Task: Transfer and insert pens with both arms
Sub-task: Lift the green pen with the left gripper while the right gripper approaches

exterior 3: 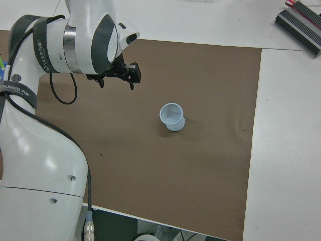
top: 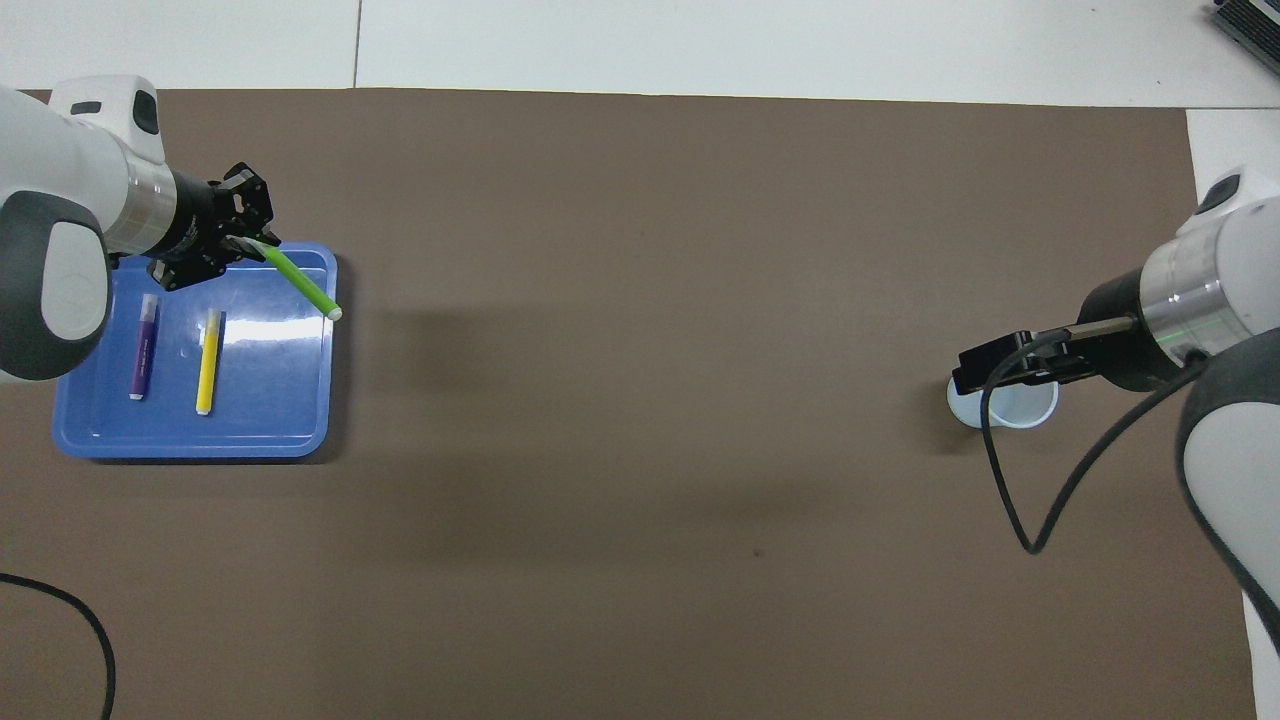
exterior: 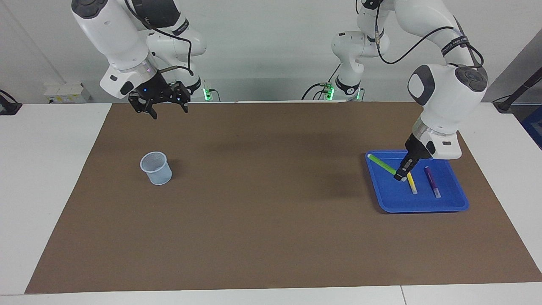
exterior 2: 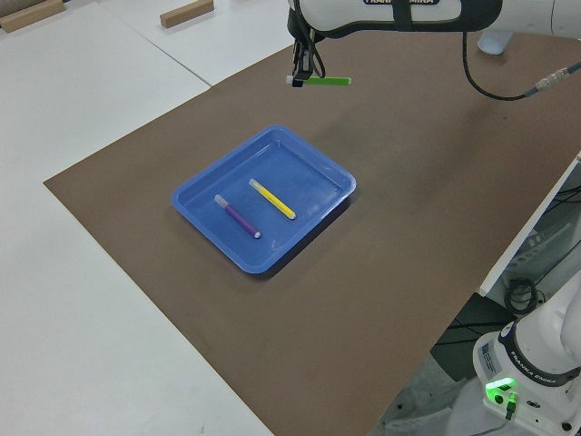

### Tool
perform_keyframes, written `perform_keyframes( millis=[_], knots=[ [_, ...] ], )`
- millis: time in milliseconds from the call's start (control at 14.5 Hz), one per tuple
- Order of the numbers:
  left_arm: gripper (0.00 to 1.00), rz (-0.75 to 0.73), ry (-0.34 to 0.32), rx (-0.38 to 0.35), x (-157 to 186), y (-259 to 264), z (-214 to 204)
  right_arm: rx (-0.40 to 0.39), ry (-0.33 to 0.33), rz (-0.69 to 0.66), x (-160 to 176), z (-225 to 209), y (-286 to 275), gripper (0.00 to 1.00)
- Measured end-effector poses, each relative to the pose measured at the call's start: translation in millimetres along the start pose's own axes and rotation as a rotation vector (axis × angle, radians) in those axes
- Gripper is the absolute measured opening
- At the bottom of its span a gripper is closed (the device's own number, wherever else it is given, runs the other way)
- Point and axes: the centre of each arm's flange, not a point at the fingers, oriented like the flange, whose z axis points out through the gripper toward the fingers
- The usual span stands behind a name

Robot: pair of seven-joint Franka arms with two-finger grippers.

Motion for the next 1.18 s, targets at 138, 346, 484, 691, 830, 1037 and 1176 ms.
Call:
perform_keyframes(
  millis=[138, 346, 484, 691, 830, 1037, 1176],
  knots=[
    [0.17, -0.083, 0.003, -0.011, -15, 10, -7, 0.058, 0.033, 0.027, 4, 3, -4, 1.00],
    [0.17, -0.219, 0.003, -0.026, -37, 25, -16, 0.163, 0.073, 0.112, 10, 15, -10, 1.00],
    [0.17, -0.307, 0.005, -0.044, -50, 32, -27, 0.225, 0.086, 0.186, 13, 20, -18, 1.00],
    [0.17, -0.394, 0.023, -0.060, -68, 37, -51, 0.313, 0.098, 0.294, 14, 25, -55, 1.00],
    [0.17, -0.427, 0.039, -0.043, -87, 40, -64, 0.387, 0.102, 0.393, 16, 31, -74, 1.00],
    [0.17, -0.474, 0.063, -0.027, -120, 48, -80, 0.494, 0.085, 0.523, 20, 37, -80, 1.00],
    [0.17, -0.504, 0.072, -0.015, -138, 52, -85, 0.576, 0.072, 0.587, 22, 36, -81, 1.00]
  ],
)
